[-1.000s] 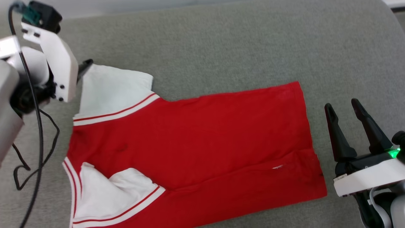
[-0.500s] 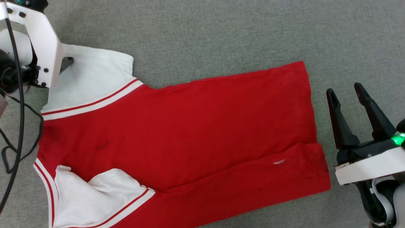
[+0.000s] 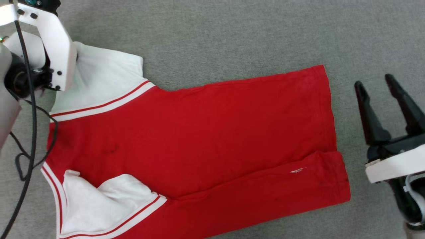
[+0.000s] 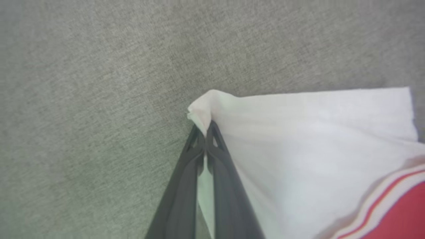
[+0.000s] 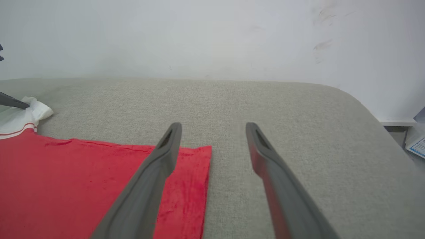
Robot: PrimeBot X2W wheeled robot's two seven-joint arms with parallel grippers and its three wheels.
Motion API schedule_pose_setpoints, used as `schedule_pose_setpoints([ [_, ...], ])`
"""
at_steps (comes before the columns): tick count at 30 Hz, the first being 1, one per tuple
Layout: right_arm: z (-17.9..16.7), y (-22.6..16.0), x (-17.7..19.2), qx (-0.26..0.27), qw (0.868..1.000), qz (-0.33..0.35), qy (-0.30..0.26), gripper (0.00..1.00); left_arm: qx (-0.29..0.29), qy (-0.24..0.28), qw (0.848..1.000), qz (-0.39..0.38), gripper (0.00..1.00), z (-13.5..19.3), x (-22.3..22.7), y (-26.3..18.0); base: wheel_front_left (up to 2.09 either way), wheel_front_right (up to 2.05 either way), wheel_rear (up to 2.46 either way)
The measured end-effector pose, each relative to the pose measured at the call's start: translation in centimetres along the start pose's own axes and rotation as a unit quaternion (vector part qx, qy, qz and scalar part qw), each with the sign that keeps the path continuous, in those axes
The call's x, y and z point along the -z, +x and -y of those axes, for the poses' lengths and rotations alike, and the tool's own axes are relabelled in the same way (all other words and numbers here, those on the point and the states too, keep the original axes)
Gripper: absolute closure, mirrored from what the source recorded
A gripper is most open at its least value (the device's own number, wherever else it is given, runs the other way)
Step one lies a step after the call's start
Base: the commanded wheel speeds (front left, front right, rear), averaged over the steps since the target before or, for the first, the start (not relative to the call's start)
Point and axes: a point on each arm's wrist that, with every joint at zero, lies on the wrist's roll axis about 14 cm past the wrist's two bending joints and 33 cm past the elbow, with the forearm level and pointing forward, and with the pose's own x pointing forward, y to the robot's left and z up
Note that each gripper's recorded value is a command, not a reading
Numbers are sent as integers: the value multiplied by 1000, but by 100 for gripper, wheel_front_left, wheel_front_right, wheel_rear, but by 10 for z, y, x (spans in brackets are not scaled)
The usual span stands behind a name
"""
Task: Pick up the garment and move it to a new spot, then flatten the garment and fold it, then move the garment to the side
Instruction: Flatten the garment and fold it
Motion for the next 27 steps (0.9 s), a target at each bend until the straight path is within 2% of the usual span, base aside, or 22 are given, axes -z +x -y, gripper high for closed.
schedule_pose_setpoints([
  [6,5,11,-12,-28,998,-38,-41,0,-1,10,999,53,100,7,-13,-19,0,0,0],
  [13,-3,33,-16,-83,983,-135,-89,0,-7,37,994,104,100,12,-22,-46,0,0,0],
  [17,-5,39,3,-103,962,-231,-106,0,-9,47,992,121,100,12,-23,-56,0,0,0],
  [23,-6,44,32,-120,920,-350,-127,0,-3,51,988,143,100,17,-29,-61,0,0,0],
  [27,-9,51,50,-125,900,-396,-131,0,-3,52,988,143,100,14,-27,-59,0,0,0],
])
